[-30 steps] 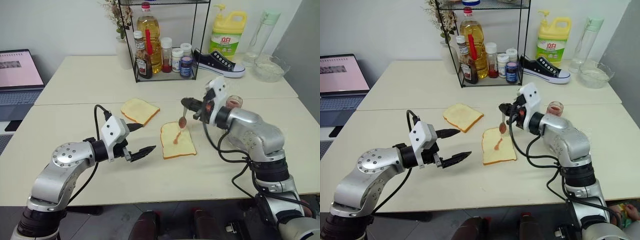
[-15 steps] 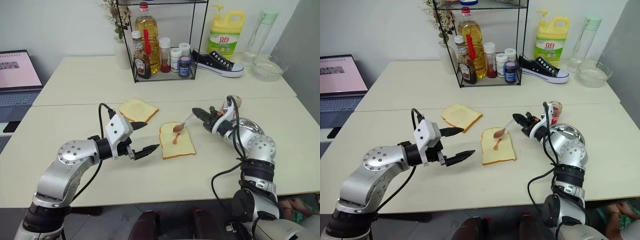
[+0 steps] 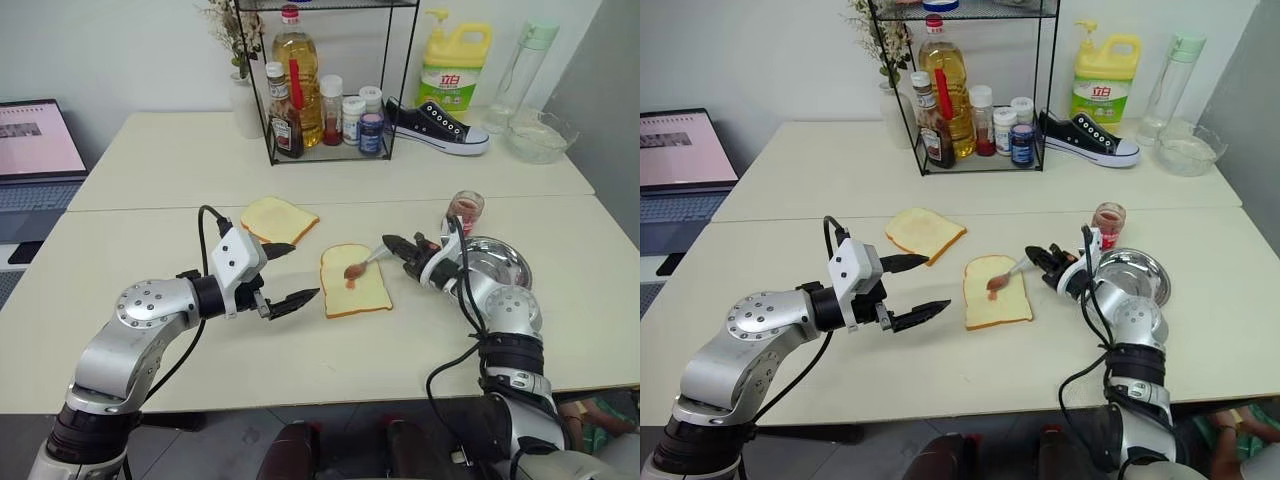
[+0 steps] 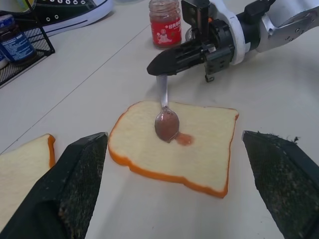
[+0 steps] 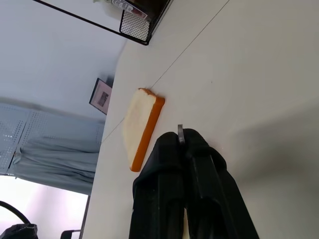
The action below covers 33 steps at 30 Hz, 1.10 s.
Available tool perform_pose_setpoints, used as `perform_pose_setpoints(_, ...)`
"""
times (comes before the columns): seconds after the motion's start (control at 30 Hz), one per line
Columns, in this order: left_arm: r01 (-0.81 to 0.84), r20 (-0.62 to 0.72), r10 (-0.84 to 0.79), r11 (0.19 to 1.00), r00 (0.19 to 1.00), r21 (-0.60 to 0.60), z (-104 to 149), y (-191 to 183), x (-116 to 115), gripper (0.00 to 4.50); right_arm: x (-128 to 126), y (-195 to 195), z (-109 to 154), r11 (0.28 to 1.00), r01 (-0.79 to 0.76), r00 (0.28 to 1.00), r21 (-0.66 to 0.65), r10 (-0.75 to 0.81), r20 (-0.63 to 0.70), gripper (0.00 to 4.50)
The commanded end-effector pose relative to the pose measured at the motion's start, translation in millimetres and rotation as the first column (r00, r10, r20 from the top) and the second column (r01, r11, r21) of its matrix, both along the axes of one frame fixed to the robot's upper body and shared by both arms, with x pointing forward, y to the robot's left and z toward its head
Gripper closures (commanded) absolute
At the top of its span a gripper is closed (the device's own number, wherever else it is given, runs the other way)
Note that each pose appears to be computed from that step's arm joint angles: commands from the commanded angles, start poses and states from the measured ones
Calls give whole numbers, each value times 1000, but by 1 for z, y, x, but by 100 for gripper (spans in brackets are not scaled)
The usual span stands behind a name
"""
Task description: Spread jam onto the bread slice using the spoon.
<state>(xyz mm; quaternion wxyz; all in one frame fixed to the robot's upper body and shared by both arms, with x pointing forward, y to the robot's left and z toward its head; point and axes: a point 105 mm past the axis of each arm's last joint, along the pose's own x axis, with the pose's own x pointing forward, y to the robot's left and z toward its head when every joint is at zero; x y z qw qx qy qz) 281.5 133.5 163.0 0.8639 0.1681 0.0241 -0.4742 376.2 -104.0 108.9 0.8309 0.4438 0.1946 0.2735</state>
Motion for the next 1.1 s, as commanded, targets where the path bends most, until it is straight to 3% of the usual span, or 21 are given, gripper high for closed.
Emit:
perform_pose_setpoints(0.03, 23, 27, -23, 1000, 999, 2, 7, -3, -1, 0, -11, -1, 11, 999, -51, 998, -18, 52, 42, 444)
perform_pose_setpoints(0.3, 25, 27, -25, 1000, 999, 5, 7, -1, -1, 0, -38, 11, 21, 978, -189, 977, -86, 196, 87, 444)
perform_pose_setpoints(0.47, 21, 23, -21, 1000, 1000, 8, 6, 1, -3, 0, -41, 12, 19, 973, -215, 972, -79, 222, 80, 444)
perform_pose_setpoints(0.87, 3, 31, -3, 1000, 1000, 9, 8, 2, -3, 0, 3, 15, 15, 992, -69, 992, -104, 79, 96, 444)
perform_pose_setpoints(1.1, 7, 33, -8, 1000, 999, 8, 10, 1, -2, 0, 22, 4, 22, 998, 42, 994, -52, -37, 104, 444)
